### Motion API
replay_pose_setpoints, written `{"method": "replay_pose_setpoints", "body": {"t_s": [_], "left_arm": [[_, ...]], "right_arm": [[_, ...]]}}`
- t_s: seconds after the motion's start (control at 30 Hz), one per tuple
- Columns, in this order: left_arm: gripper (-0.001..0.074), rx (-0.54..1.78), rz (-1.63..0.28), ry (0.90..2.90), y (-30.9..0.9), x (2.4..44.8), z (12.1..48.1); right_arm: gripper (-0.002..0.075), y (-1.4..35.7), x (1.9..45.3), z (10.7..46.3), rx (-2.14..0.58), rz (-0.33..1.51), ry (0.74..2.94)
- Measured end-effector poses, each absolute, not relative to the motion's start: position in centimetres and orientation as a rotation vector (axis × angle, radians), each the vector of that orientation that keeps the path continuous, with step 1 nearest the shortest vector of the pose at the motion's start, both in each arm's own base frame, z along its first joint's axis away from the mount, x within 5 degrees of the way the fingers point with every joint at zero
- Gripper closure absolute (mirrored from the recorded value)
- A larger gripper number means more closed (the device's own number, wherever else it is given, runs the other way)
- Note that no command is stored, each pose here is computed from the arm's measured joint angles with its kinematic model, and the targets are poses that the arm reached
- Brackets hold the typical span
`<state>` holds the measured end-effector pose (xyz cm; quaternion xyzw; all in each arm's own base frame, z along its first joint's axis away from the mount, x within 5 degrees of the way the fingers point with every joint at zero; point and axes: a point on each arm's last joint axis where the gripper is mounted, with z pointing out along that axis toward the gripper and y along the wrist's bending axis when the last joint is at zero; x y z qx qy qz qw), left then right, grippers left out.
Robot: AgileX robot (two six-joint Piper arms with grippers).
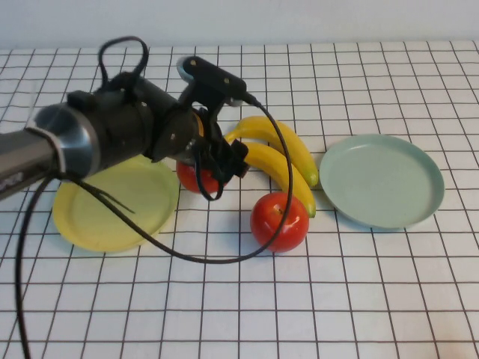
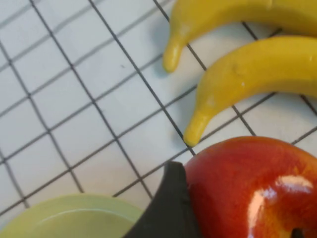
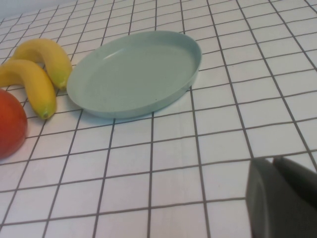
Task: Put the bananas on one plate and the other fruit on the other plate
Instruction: Put one type of fruit in the left plate
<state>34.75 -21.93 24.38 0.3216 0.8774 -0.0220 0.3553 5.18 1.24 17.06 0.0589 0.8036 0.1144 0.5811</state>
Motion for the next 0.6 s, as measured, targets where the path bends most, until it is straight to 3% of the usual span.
{"method": "replay_pose_setpoints", "body": {"t_s": [0.23,0.5,0.6], "left_arm": [[0.0155,0.673,-0.031,2.186,-17.9,32.0,31.5],[0.0155,0.38,0.102,2.406,-8.6,33.0,26.3],[0.0155,0.291,0.133,2.462,-6.5,33.2,24.9]], "right_arm": [[0.0741,1.2,5.2,17.1,0.138,0.267,1.878],[0.0741,1.2,5.2,17.1,0.138,0.267,1.878],[0.0741,1.2,5.2,17.1,0.138,0.267,1.878]]}}
